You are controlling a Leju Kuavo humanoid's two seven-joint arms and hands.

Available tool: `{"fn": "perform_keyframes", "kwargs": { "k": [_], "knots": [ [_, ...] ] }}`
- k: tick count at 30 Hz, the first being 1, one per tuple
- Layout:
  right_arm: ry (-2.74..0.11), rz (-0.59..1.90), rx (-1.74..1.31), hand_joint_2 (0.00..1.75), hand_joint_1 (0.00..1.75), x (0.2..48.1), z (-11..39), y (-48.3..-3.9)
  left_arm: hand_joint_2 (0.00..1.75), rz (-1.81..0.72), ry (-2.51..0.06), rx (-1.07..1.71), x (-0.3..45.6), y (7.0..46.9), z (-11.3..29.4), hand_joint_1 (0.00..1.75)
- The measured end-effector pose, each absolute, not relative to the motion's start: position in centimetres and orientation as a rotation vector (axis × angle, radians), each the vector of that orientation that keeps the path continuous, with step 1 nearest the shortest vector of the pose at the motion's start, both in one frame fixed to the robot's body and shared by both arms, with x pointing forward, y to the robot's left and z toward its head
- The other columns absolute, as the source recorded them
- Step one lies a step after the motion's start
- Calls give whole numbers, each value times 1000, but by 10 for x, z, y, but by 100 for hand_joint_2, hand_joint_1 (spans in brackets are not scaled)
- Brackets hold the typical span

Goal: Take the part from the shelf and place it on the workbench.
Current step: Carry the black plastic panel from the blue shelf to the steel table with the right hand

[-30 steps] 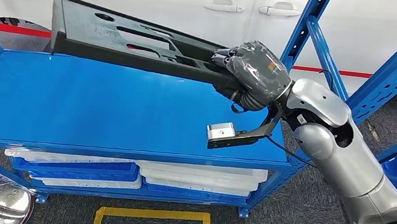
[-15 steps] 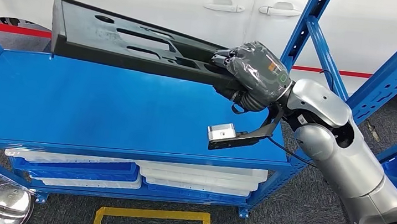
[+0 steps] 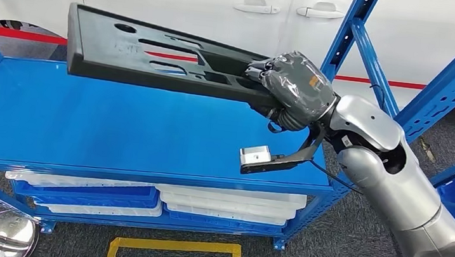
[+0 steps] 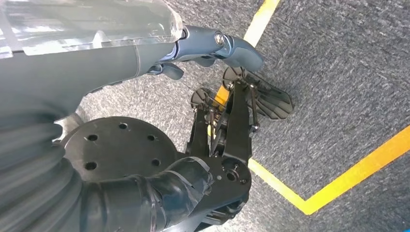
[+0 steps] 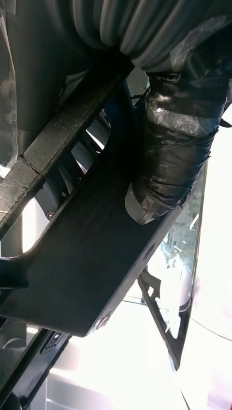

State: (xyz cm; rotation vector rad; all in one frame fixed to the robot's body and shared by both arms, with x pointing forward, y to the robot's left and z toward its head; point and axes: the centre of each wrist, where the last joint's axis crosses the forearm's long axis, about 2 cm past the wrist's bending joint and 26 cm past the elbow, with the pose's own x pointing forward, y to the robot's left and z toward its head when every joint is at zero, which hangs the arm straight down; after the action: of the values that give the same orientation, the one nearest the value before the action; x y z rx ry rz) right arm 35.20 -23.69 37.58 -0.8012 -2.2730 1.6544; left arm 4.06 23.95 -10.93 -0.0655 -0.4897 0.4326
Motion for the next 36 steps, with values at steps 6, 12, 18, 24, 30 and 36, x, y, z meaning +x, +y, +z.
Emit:
{"fn": "perform_keyframes", "kwargs": {
  "k": [6,12,18,24,30,36],
  "knots": [
    [-2272,1665,-794,175,175,351,372,-237,175,416,-489,-58,41,240,-109,0],
    [-2267,1674,-776,175,175,350,367,-237,175,419,-487,-45,41,240,-109,0],
    [-2268,1675,-775,175,175,350,367,-237,175,426,-486,-44,42,240,-109,0],
    [-2256,1677,-767,175,175,350,364,-237,175,434,-479,-39,44,240,-109,0],
    [-2253,1680,-768,175,175,351,365,-238,175,432,-466,-35,44,241,-109,0],
    [-2246,1682,-767,175,175,353,365,-239,175,426,-457,-35,44,241,-109,0]
  ]
}}
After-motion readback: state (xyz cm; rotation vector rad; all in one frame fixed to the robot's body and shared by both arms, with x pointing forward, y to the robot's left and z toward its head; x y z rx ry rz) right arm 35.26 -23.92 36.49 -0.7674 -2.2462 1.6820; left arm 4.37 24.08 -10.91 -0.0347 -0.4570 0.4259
